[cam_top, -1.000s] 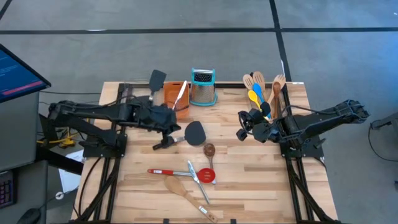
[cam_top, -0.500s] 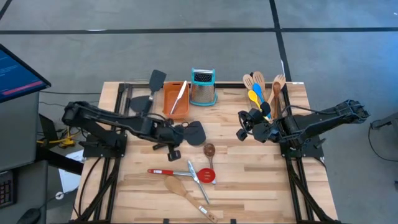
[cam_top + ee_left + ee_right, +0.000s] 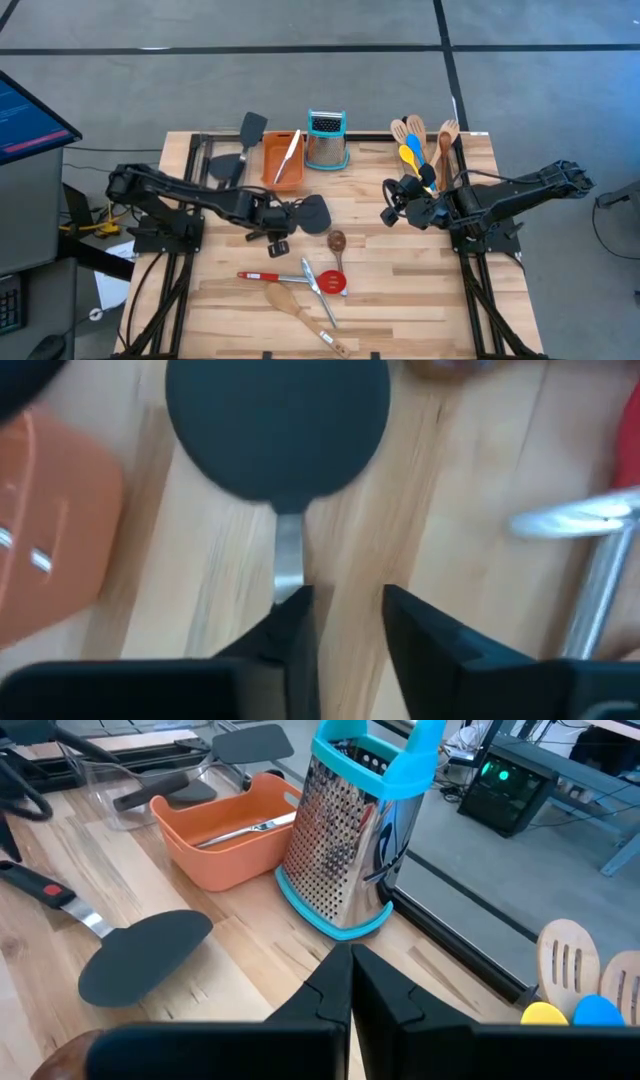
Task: Pick & Place Kitchen Items
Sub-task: Put the plastic spatula into the left transparent bin
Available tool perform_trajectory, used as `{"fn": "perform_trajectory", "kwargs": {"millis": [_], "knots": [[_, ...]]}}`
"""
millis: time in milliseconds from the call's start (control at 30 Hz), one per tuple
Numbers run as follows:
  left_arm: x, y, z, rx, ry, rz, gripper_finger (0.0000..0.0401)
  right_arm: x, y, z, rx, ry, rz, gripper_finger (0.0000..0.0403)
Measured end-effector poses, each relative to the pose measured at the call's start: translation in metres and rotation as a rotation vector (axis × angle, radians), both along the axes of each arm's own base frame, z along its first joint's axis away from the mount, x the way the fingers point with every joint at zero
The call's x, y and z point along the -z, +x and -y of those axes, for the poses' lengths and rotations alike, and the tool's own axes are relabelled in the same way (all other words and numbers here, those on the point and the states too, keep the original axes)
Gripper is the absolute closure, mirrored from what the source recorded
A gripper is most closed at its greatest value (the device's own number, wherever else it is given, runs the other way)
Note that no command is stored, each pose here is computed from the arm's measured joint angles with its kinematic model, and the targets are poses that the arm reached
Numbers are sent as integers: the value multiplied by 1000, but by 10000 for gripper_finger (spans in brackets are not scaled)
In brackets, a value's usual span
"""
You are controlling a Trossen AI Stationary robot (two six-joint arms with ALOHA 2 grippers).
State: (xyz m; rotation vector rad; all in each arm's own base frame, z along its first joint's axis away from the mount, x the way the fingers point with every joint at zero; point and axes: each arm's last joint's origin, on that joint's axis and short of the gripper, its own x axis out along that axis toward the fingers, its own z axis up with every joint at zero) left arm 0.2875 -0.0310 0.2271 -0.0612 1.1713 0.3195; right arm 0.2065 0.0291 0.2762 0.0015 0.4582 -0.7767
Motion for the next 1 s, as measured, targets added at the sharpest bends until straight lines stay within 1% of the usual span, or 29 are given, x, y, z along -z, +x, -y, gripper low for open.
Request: {"fn": "perform_trajectory", "kwargs": {"millis": [167,300,433,567,667,833,1000], "knots": [[25,-13,-4,-38,1,-78,242,1,-1,0,0,-4,-17,401],[41,-22,-6,-44,7,-123,215,1,-1,0,0,-4,-17,401],[52,-26,-7,-42,5,-116,199,1,-1,0,0,-4,-17,401],[65,-27,-7,-40,-3,-54,187,1,-1,0,0,-4,-17,401],[72,-29,-7,-39,3,-33,177,1,-1,0,0,-4,-16,401],[80,-33,-16,-80,48,-28,160,1,-1,0,0,-3,-15,401],[88,-36,-28,-125,36,-14,149,1,-1,0,1,-4,-15,401]]}}
